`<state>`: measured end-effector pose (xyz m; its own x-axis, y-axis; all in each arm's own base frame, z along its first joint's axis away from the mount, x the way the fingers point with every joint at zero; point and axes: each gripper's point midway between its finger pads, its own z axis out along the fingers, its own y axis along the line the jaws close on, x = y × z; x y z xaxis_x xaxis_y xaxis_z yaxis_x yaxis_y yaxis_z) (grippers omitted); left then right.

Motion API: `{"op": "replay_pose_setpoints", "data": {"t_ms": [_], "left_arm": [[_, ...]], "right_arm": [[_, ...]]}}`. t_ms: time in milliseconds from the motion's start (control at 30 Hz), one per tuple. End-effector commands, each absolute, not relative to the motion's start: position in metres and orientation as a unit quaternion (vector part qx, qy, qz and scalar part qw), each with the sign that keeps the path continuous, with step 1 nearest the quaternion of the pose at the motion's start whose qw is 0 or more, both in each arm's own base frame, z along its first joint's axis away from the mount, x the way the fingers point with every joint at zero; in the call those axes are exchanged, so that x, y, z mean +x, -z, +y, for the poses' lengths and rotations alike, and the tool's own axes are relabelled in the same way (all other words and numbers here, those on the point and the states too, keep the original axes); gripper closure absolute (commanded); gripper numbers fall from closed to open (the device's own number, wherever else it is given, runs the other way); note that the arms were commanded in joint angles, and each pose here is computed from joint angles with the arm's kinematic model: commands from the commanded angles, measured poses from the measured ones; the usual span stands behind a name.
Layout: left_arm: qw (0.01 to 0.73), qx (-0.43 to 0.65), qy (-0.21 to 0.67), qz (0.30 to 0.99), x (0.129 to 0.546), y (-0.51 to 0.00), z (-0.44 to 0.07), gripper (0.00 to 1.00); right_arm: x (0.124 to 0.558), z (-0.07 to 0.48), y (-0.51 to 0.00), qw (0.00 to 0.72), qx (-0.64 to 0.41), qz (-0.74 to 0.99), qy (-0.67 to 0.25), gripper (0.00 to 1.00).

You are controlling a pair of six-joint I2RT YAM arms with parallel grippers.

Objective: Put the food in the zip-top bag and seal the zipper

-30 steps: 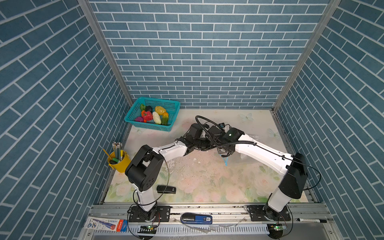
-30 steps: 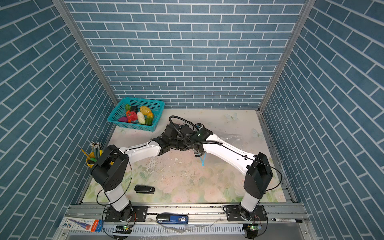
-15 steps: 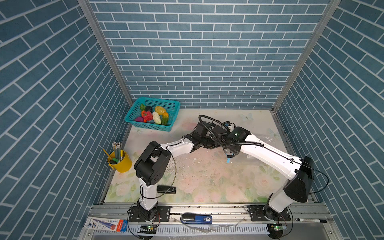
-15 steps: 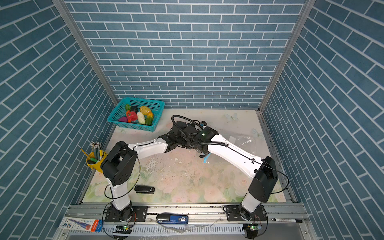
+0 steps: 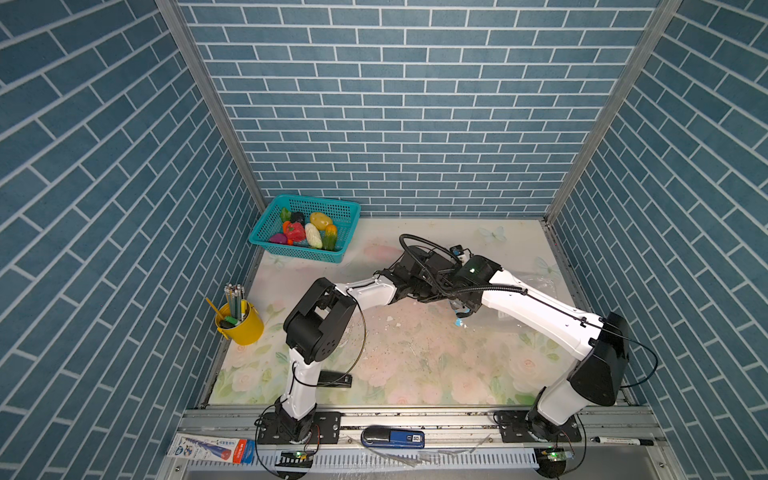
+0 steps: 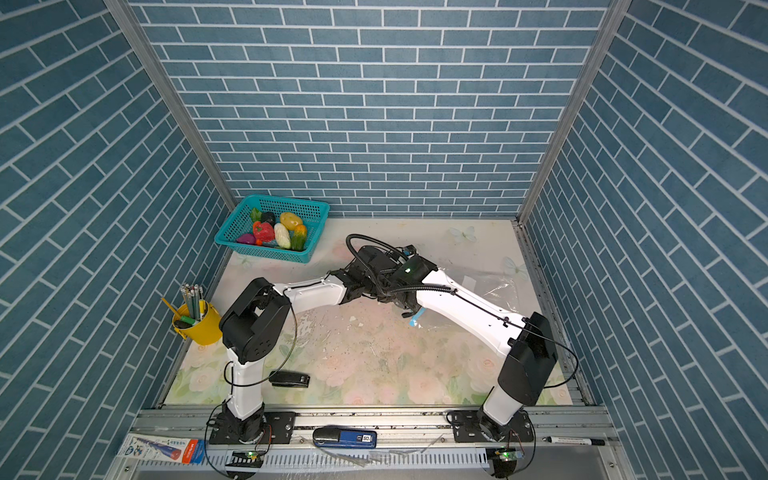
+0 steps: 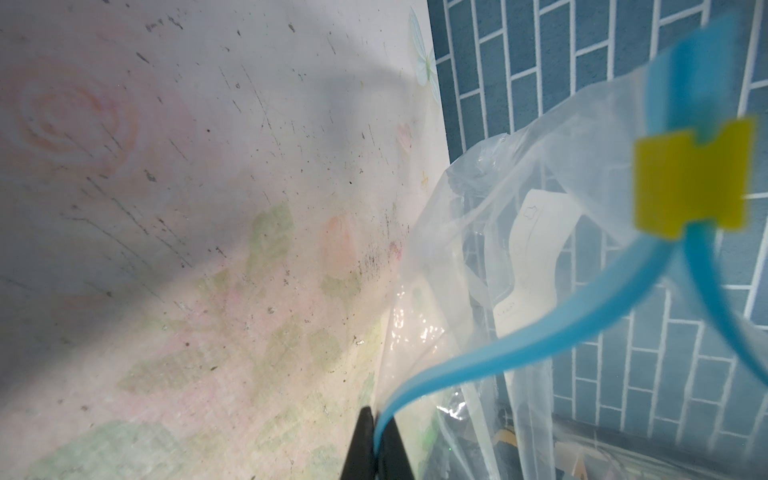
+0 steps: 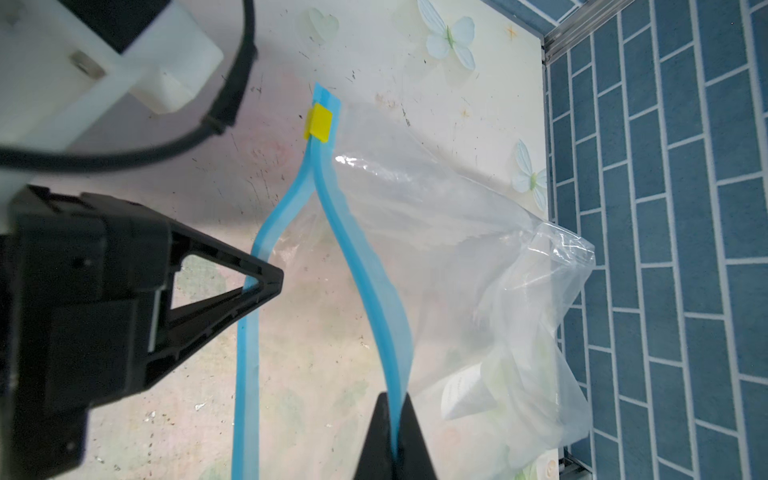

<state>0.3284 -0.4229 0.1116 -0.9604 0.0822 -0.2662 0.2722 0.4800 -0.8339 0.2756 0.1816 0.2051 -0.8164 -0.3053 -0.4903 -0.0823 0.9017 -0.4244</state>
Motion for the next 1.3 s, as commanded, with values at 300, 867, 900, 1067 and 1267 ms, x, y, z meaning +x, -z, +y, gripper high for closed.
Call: {"op": "replay_pose_setpoints", "data": {"t_ms": [300,867,900,1067,1267], "left_arm": [[0.091,0.124,0.481,0.863,0.328,-0.090,-0.421,0.89],[0.150,0.101,0.455,0.872,0.339,-0.119,-0.361,0.65],[0.153,0.100,0.450,0.874,0.340,-0.121,-0.357,0.64],[0.177,0.099,0.415,0.887,0.353,-0.139,-0.327,0.51],[0.215,0.089,0.334,0.913,0.383,-0.162,-0.274,0.44]], "right_arm": [[0.278,0.180,-0.162,0.244,-0.062,0.954,0.162,1.00],[0.287,0.184,-0.147,0.232,-0.051,0.960,0.148,1.00],[0.288,0.184,-0.147,0.232,-0.050,0.960,0.148,1.00],[0.288,0.186,-0.148,0.233,-0.050,0.961,0.142,1.00],[0.290,0.188,-0.151,0.237,-0.054,0.960,0.137,1.00]]}}
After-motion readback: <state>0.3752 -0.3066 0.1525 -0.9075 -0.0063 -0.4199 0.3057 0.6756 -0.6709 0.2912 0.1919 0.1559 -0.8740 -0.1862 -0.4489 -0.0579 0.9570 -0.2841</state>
